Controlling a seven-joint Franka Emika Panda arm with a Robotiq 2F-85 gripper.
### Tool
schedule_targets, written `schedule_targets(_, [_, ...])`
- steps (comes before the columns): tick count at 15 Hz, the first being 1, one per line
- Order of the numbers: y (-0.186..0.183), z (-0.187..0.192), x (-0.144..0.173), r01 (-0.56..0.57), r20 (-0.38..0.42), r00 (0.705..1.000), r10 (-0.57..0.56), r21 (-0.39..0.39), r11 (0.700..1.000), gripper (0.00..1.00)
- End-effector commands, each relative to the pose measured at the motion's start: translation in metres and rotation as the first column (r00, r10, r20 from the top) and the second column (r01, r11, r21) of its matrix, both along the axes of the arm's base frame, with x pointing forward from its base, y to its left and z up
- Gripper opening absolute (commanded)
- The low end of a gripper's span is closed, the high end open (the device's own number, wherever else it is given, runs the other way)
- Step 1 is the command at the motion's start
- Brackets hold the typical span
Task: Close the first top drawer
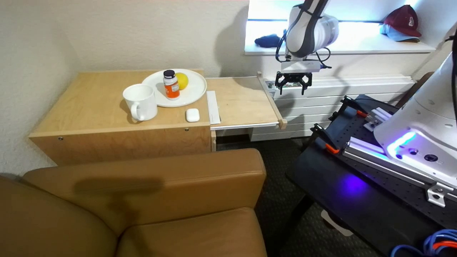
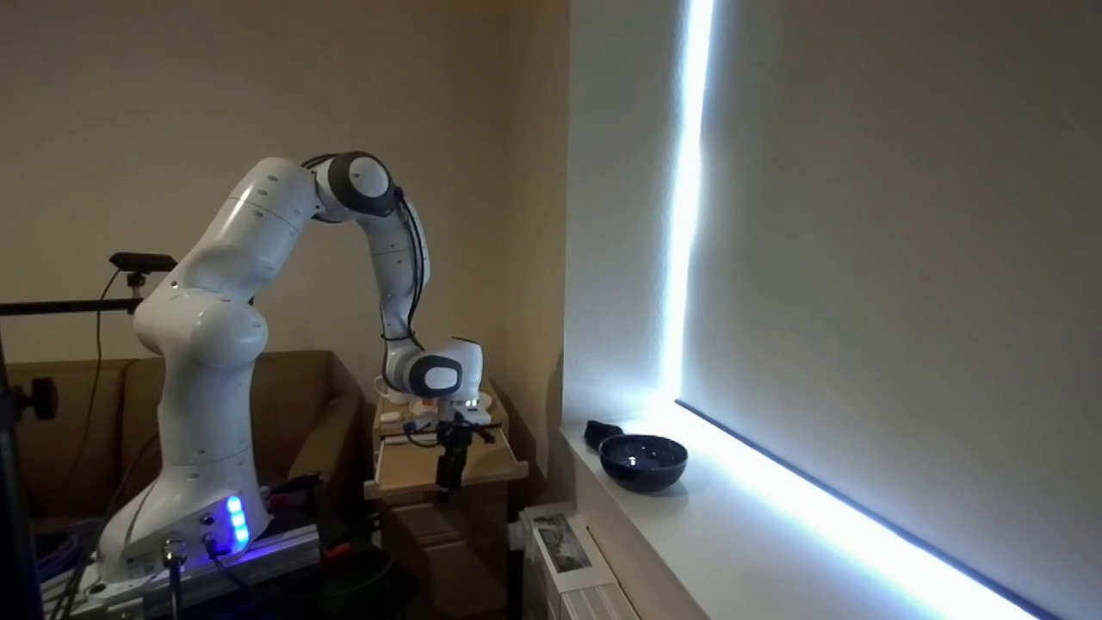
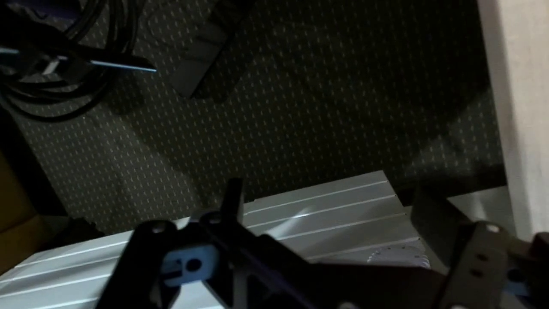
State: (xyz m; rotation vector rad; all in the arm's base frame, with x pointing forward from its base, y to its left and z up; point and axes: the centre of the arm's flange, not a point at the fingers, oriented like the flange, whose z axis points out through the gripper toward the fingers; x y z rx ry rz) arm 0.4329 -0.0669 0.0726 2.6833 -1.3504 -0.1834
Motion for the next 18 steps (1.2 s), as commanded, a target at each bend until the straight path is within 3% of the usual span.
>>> schedule_targets(1, [0.001, -0.007, 0.005, 0.034, 0.009, 0.999, -0.034, -0.006, 0.999, 1.0])
schedule_targets(7, [-0.001, -0.037, 0.019, 0.113, -0.003, 0.994, -0.113, -0.047, 0.992, 1.0])
schedule_targets(13, [0.017, -0.065, 0.041, 0.215, 0.031, 0.976, -0.214, -0.04, 0.976, 1.0])
schedule_targets(15, [0.016, -0.075, 0.039, 0.206, 0.05, 0.977, -0.205, -0.007, 0.979, 1.0])
schedule_targets(18, [0.052, -0.06, 0.058, 0.111, 0.043, 0.992, -0.118, 0.135, 0.985, 1.0])
